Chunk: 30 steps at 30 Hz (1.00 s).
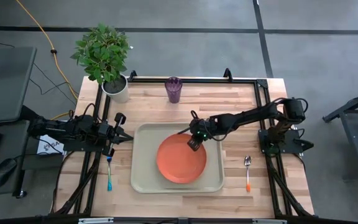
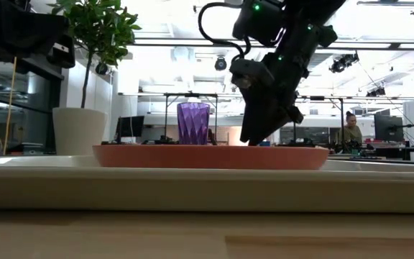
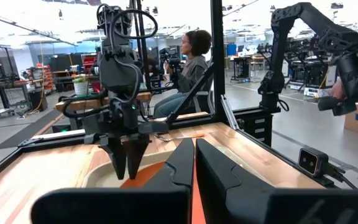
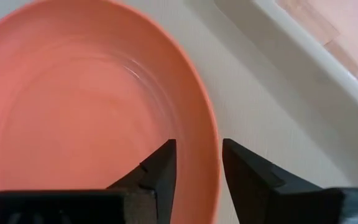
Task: Pick and place plate/cup/fork/spoon on tray
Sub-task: Put the orange plate on the gray tray, then put the purple cup to the top left side of the gray serving tray
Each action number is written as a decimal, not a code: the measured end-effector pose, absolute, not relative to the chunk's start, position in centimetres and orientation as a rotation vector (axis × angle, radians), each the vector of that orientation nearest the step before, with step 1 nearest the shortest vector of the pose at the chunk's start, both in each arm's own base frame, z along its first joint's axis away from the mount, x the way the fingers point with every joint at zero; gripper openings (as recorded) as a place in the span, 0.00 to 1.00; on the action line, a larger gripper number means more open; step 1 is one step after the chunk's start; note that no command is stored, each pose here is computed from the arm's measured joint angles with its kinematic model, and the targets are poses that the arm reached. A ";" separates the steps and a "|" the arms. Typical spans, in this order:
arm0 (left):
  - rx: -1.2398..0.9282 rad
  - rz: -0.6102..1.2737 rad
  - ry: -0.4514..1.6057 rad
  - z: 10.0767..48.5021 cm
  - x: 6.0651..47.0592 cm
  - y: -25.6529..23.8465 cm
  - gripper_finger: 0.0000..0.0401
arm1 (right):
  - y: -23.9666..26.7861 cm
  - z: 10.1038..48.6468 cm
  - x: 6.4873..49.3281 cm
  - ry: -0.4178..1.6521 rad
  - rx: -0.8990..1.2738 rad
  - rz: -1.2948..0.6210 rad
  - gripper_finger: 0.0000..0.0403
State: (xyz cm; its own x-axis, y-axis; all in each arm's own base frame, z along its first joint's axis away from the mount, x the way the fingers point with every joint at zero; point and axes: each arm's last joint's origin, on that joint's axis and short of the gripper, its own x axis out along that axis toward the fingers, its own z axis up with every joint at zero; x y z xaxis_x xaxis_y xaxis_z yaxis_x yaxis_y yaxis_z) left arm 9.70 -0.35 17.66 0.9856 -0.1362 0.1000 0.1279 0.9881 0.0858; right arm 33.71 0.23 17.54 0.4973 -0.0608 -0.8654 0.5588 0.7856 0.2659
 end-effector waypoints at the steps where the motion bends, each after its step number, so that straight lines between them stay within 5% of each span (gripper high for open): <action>1: 0.079 -0.133 -0.106 17.7 9.7 -0.4 0.00 | 0.1 17.9 33.5 0.986 0.571 -0.403 0.30; 15: 0.079 -0.133 -0.105 17.6 9.7 -0.4 0.00 | 1.2 25.0 26.6 0.989 0.447 -0.566 0.30; 23: 0.079 -0.133 -0.106 17.7 9.7 -0.4 0.00 | 4.0 25.0 22.4 1.074 0.346 -0.645 0.30; 30: 0.079 -0.133 -0.105 17.6 9.7 -0.4 0.00 | 5.6 23.5 19.8 1.032 0.459 -0.486 0.30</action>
State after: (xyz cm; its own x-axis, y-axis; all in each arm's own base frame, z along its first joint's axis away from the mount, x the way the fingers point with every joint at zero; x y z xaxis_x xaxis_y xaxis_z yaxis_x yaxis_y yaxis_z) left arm 9.70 -0.35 17.65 0.9856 -0.1367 0.0993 0.1284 0.9880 0.0858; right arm 19.82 5.63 23.50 0.4274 -0.1635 -0.8892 0.5808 0.8034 0.1314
